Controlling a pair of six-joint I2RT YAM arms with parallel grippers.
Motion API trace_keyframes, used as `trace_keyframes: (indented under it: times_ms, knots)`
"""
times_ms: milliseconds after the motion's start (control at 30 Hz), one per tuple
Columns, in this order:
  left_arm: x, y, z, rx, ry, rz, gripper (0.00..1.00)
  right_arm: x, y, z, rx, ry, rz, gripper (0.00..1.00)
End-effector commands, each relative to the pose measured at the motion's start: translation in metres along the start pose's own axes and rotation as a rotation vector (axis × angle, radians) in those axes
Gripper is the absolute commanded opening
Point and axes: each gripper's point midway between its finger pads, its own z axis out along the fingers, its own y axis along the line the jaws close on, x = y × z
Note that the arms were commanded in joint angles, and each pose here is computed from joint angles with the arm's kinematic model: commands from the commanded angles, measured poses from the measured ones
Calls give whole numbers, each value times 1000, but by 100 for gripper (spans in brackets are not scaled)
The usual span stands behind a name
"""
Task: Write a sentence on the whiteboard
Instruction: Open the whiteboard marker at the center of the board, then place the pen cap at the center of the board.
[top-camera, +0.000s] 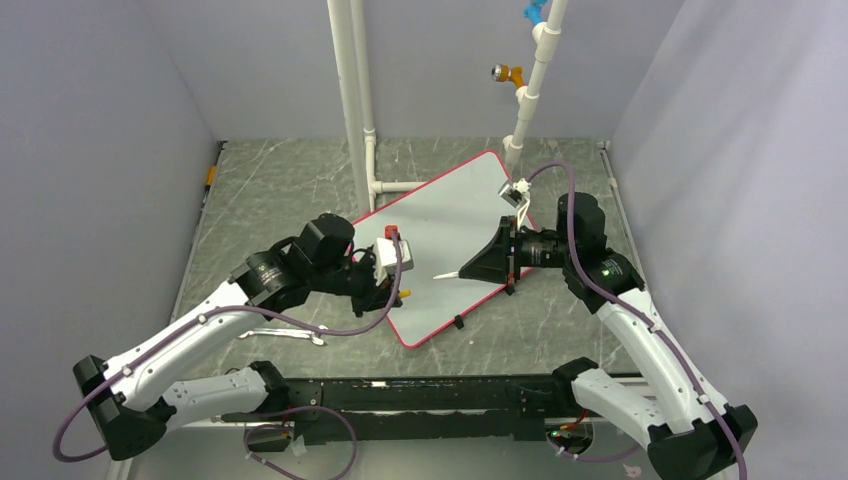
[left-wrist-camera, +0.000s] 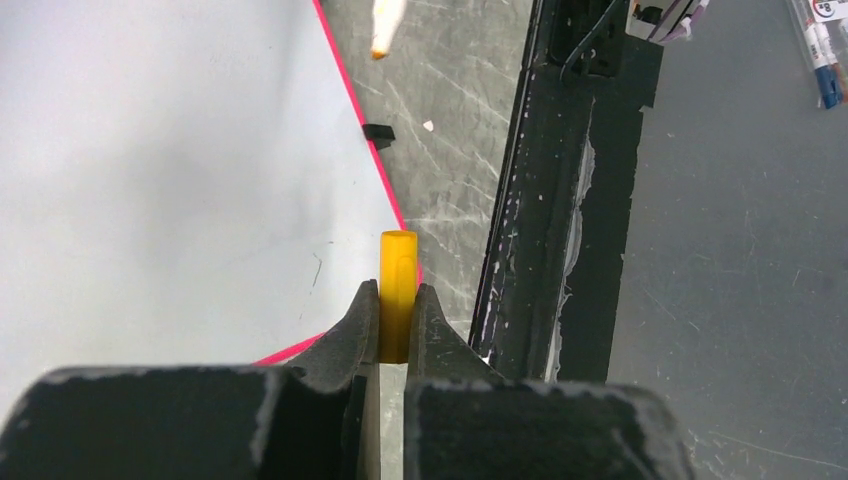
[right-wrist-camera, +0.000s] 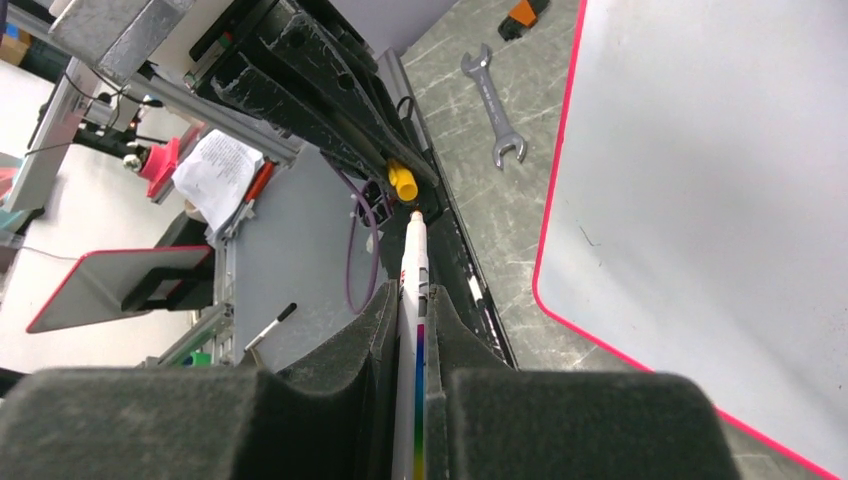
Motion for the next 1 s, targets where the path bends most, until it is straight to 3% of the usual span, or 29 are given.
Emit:
trace_keyframes:
  times_ms: [0, 100, 233, 433, 667, 833, 967]
  knots:
    - [1, 4, -11, -65, -6, -23, 0, -9, 13, -7, -15, -18, -44, 0]
    - [14, 27, -20, -245, 13, -113, 0, -13, 0, -9, 77, -43, -36, 0]
    - [46, 62, -38, -550, 11, -342, 0, -17, -32, -13, 261, -87, -4, 0]
    - [113, 94, -73, -973, 15, -748, 0, -19, -45, -15, 327, -116, 8, 0]
    - [189, 113, -76, -1181, 39, -1047, 0, -18, -49, -18, 357, -122, 11, 0]
    - [219, 133, -64, -1177, -37, -1186, 0, -14, -52, -21, 383, -143, 19, 0]
    - [240, 143, -61, -1206, -20, -1227, 0, -13, -55, -24, 405, -164, 24, 0]
